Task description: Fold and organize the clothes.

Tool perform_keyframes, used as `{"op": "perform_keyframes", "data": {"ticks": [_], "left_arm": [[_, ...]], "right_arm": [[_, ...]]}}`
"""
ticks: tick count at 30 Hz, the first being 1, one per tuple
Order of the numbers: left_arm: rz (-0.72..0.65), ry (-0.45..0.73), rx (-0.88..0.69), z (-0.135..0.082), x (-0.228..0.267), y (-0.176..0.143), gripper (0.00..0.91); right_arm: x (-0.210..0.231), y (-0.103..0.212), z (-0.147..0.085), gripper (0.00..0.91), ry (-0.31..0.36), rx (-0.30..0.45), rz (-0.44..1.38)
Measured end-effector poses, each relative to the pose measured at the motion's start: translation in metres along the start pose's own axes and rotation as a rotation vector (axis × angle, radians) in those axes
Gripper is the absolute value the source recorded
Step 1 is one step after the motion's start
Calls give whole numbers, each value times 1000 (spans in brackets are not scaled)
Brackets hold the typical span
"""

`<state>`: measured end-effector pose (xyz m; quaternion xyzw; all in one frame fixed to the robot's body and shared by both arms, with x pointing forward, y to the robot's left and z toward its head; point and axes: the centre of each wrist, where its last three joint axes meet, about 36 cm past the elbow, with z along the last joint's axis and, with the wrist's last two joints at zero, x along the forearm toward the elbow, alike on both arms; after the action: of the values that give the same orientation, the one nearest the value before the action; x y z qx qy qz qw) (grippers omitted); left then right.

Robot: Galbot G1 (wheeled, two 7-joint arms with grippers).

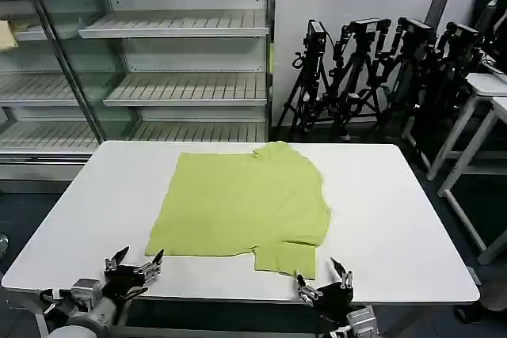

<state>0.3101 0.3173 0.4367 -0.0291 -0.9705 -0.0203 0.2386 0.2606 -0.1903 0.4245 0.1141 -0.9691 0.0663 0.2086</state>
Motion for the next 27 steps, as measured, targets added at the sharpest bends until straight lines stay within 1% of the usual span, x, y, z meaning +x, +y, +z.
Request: {"op": "perform_keyframes", "data": {"ticks": [8, 9, 10, 11, 12, 18, 27], "left_arm": [[-12, 9, 35, -2, -5, 3, 907], [-13, 9, 37, -3, -5, 3, 333], [-15, 12, 39, -2, -6, 4, 121], [-17, 14, 42, -2, -7, 4, 10], [-18, 17, 42, -2, -7, 5, 10], [-21, 34, 42, 2, -7, 5, 10], [6, 31, 46, 1, -7, 0, 10]], "right_arm": [[-1, 4, 0, 907, 12, -17, -4], [-2, 4, 0, 655, 14, -18, -3], [-2, 4, 0, 343, 15, -20, -3], [-3, 4, 0, 60, 17, -23, -4], [-3, 4, -1, 0, 18, -26, -6], [-1, 5, -2, 0, 26, -41, -22], [0, 5, -3, 0, 24, -50, -30]]}}
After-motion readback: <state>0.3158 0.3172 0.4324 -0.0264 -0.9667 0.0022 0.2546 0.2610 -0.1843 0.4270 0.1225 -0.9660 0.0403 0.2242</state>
